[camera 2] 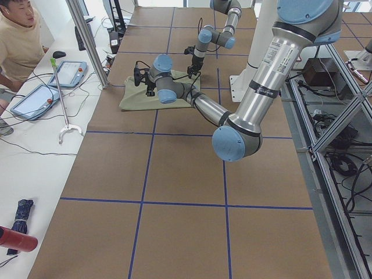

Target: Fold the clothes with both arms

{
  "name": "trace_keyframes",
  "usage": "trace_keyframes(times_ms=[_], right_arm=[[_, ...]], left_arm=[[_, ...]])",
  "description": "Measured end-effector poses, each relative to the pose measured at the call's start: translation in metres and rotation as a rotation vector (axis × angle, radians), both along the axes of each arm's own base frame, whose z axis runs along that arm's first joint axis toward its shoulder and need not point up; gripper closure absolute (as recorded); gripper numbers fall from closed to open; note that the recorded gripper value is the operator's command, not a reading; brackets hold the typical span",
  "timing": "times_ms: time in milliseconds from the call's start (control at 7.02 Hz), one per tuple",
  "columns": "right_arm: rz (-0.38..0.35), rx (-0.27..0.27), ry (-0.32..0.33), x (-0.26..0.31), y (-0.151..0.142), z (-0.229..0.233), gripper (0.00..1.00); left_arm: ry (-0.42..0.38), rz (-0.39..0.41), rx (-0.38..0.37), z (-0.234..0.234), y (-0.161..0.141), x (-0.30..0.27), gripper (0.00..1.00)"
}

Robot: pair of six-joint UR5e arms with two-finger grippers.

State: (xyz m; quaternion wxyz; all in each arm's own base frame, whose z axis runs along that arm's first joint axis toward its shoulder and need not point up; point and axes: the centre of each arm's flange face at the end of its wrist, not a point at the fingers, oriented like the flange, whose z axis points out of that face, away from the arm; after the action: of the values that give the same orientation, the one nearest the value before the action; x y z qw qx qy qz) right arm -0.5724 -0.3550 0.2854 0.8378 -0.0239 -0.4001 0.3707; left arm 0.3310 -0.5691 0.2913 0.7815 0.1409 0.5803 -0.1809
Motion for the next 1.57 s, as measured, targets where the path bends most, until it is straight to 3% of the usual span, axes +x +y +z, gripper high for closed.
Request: trace_keyframes(times_ms=[427,712,855,1140,1425,1567], right_arm=[[0.007,0.010,-0.008,0.008,0.000,-0.003,1.00],[-0.001,0.017,-0.028,0.023,0.011,-0.006,1.00],[-0.016,0.021,-0.037,0.031,0.028,-0.005,1.00],[-0.032,-0.003,-0.029,0.049,0.067,-0.009,1.00],[-0.036,-0.016,-0.002,0.059,0.084,-0.014,1.00],[-0.038,-0.019,0.004,0.061,0.087,-0.013,1.00]], left_arm=[[-0.001,0.004,-0.004,0.001,0.000,0.003,0.38],[0.047,0.011,-0.066,-0.007,0.014,0.019,0.39],[0.092,0.037,-0.134,-0.014,0.039,0.046,0.39],[0.170,0.081,-0.280,-0.029,0.128,0.117,0.39],[0.168,0.099,-0.392,-0.043,0.209,0.156,0.39],[0.151,0.099,-0.429,-0.048,0.229,0.164,0.39]])
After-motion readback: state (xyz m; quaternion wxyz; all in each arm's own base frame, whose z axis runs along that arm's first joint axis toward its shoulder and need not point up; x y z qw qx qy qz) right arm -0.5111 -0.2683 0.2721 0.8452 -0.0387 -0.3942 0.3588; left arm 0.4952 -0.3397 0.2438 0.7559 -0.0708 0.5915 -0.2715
